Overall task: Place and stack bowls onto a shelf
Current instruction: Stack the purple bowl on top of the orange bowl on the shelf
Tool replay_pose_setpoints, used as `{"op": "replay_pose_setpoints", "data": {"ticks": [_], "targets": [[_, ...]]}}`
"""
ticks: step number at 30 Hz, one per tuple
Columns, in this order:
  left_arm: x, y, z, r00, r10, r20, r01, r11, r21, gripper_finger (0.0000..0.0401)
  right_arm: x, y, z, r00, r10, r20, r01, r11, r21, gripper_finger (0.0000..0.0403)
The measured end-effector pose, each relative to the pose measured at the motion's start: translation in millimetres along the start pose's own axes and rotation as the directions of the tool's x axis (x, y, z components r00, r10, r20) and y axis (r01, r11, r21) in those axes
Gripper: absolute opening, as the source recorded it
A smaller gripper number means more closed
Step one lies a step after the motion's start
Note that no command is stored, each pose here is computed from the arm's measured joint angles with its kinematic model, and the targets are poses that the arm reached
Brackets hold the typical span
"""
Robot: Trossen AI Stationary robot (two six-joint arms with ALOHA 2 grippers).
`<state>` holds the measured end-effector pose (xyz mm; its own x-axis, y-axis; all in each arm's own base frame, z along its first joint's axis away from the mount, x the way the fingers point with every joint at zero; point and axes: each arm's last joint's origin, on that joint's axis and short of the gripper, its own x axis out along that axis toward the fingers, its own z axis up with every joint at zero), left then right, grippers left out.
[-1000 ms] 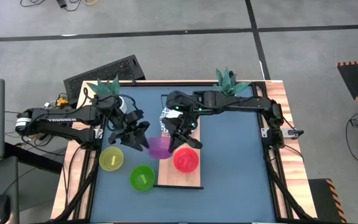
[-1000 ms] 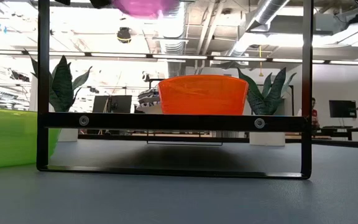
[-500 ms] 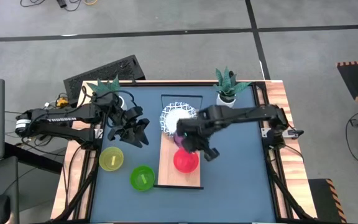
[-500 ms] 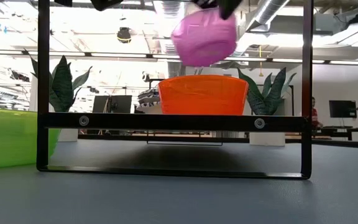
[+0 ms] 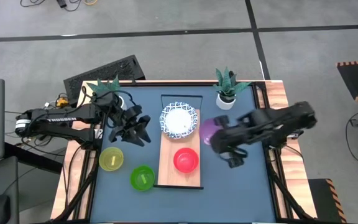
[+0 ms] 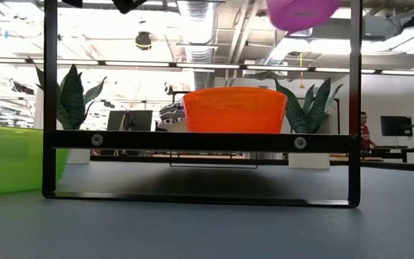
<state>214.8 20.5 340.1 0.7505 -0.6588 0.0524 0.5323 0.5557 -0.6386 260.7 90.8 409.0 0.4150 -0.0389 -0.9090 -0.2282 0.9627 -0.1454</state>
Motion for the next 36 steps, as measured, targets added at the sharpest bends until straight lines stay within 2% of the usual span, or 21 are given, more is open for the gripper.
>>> {"op": "replay_pose_setpoints", "data": {"ticks": [2, 5, 9, 12, 14, 20, 25, 28, 31, 33, 36], "targets": [[0.0, 0.9, 1.1, 0.999, 0.034, 0.034, -0.035, 0.999, 0.029, 0.016, -4.2, 7.4, -15.3, 1.0, -0.016, 0.024, 0.016, 1.0, 0.016, 0.0021], [-0.2, 2.2, 2.4, 0.994, 0.079, 0.077, -0.082, 0.995, 0.049, 0.016, 4.8, 21.0, -34.0, 1.0, -0.001, 0.024, 0.002, 0.999, -0.054, 0.0021], [-0.5, 3.4, 3.5, 0.986, 0.119, 0.116, -0.126, 0.991, 0.047, 0.016, 35.7, 38.7, -54.6, 0.999, 0.018, -0.031, -0.022, 0.993, -0.119, 0.0021], [-0.6, 4.4, 4.3, 0.978, 0.152, 0.146, -0.162, 0.985, 0.058, 0.016, 57.4, 45.9, -62.7, 1.0, 0.022, -0.002, -0.022, 0.985, -0.168, 0.0021], [-0.9, 5.5, 4.5, 0.97, 0.18, 0.166, -0.193, 0.979, 0.071, 0.016, 69.7, 49.3, -59.8, 0.998, 0.033, 0.05, -0.02, 0.968, -0.25, 0.0021], [-1.6, 9.9, 2.9, 0.948, 0.257, 0.188, -0.272, 0.961, 0.056, 0.016, 95.0, 41.4, -39.7, 0.994, 0.019, 0.105, 0.038, 0.854, -0.52, 0.0021], [-2.4, 14.3, 0.1, 0.926, 0.328, 0.189, -0.34, 0.94, 0.034, 0.016, 114.4, 30.3, -29.3, 0.995, 0.017, 0.096, 0.057, 0.703, -0.709, 0.0021], [-2.8, 15.8, -0.7, 0.915, 0.355, 0.193, -0.365, 0.931, 0.021, 0.016, 117.0, 25.7, -26.5, 0.992, 0.052, 0.112, 0.057, 0.616, -0.786, 0.0021], [-3.0, 16.5, -1.3, 0.911, 0.365, 0.19, -0.375, 0.927, 0.014, 0.016, 124.4, 24.3, -24.5, 0.984, 0.074, 0.164, 0.099, 0.538, -0.837, 0.0021], [-3.0, 16.5, -1.3, 0.911, 0.365, 0.19, -0.374, 0.927, 0.014, 0.016, 130.7, 24.8, -27.0, 0.983, 0.085, 0.164, 0.099, 0.503, -0.858, 0.0021], [-3.0, 16.5, -1.3, 0.911, 0.365, 0.19, -0.374, 0.927, 0.014, 0.016, 134.4, 23.3, -24.9, 0.973, 0.11, 0.202, 0.124, 0.487, -0.864, 0.0022]]}}
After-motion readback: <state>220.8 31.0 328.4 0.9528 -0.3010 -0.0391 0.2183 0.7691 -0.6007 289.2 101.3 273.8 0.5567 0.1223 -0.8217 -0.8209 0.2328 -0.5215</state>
